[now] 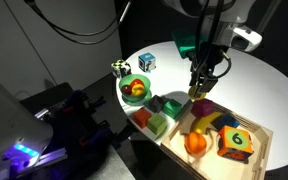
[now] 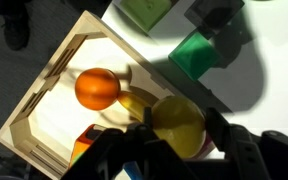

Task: Pick up the yellow lemon and put it on the tray

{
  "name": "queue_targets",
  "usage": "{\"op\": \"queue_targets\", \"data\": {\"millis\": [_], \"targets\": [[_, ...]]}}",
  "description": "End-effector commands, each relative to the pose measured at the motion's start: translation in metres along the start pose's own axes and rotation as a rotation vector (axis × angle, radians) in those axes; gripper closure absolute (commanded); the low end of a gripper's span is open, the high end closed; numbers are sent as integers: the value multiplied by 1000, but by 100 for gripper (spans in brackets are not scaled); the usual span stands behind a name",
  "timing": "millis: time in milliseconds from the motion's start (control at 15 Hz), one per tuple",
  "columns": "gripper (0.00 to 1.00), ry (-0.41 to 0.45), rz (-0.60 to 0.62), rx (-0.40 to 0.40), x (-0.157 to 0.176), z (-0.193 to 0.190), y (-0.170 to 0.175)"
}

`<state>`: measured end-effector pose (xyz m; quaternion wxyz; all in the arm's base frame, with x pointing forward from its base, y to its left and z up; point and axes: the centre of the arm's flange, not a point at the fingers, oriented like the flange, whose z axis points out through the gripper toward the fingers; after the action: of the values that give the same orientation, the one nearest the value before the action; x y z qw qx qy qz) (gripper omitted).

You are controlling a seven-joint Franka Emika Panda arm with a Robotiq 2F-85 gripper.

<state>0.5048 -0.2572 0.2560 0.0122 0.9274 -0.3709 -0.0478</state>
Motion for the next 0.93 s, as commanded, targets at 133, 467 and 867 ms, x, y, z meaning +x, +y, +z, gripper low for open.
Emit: {"op": "queue_targets", "data": {"millis": [133,467,867], "targets": [[69,11,27,-35,23,20,2],[69,-5,38,-64,29,39,3],[69,-2,60,-93,37,52,3]]}}
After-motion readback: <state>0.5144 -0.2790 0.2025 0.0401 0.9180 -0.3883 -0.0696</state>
